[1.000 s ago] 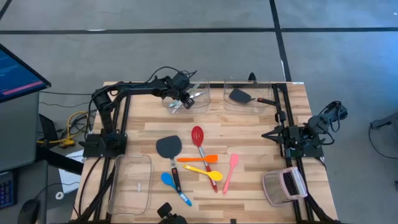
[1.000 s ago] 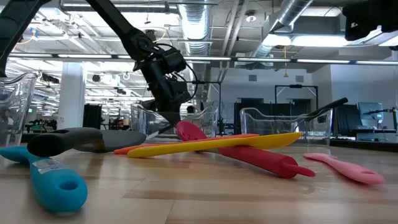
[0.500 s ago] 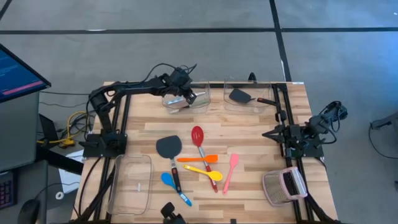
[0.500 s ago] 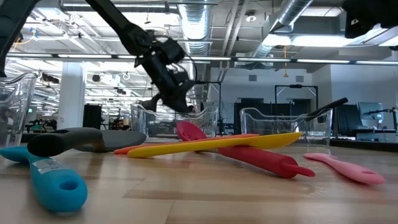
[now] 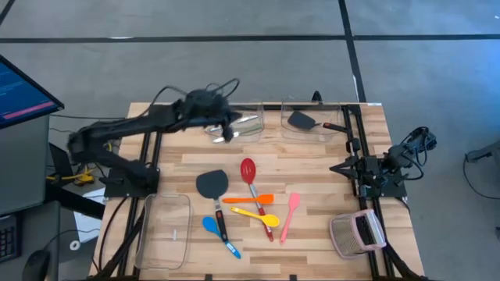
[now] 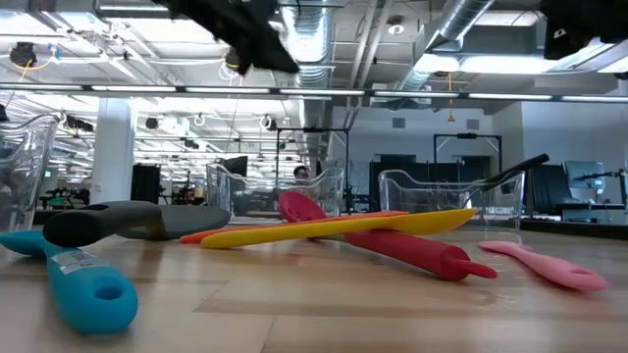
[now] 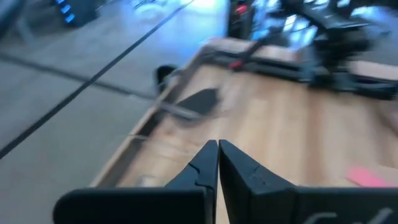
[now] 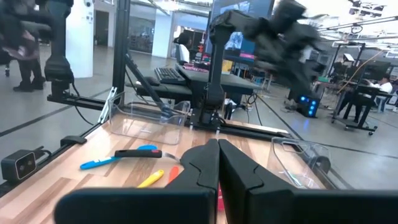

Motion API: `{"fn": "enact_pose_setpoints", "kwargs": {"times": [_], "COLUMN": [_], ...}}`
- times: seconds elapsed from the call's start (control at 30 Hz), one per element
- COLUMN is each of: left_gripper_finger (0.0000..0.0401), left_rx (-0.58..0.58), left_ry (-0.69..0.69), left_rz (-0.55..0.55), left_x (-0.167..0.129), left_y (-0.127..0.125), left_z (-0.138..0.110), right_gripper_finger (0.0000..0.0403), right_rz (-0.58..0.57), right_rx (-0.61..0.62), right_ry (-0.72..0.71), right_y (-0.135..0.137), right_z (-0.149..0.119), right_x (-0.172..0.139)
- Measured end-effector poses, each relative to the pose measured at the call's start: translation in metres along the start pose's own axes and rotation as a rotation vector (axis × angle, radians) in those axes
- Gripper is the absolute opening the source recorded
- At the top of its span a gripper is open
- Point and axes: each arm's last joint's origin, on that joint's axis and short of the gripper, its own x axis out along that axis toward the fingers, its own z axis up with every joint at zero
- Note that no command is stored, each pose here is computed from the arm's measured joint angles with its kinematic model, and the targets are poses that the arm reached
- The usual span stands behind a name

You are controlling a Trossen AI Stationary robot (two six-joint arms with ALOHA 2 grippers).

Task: Pick & Place Kitchen Items
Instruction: Put the orange spatula into the top right transparent bin

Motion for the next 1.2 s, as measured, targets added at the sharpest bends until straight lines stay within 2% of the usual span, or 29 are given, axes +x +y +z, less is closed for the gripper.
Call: {"fn": "enact_pose_setpoints", "kwargs": {"times": [0.23, 0.47, 0.57, 0.77, 0.87, 1.07, 1.2], "left_gripper_finger": [0.0001, 0.0001, 0.0001, 0.0001, 0.0002, 0.0002, 0.0002], "left_rx": [0.049, 0.044, 0.059, 0.077, 0.122, 0.142, 0.173], "left_ry": [-0.092, -0.161, -0.197, -0.279, -0.263, -0.249, -0.293], "left_rz": [-0.203, -0.412, -0.494, -0.576, -0.611, -0.608, -0.597], "left_x": [-0.062, -0.097, -0.103, -0.107, -0.106, -0.101, -0.101], "left_y": [-0.05, -0.091, -0.108, -0.141, -0.153, -0.158, -0.157], "left_z": [-0.021, -0.038, -0.043, -0.053, -0.06, -0.064, -0.06], "right_gripper_finger": [0.0, 0.0, 0.0, 0.0, 0.0, 0.0, 0.0], "right_rz": [0.0, -0.008, -0.008, -0.008, -0.008, -0.008, -0.002], "right_rx": [-0.005, 0.012, 0.013, 0.013, 0.014, 0.023, 0.06], "right_ry": [0.001, -0.037, -0.037, -0.038, -0.038, -0.035, -0.007], "right_y": [0.0, -0.001, -0.001, -0.001, -0.001, -0.001, 0.0], "right_z": [0.0, 0.004, 0.004, 0.004, 0.004, 0.004, 0.001], "right_x": [0.0, 0.0, 0.0, 0.0, 0.0, 0.0, 0.0]}}
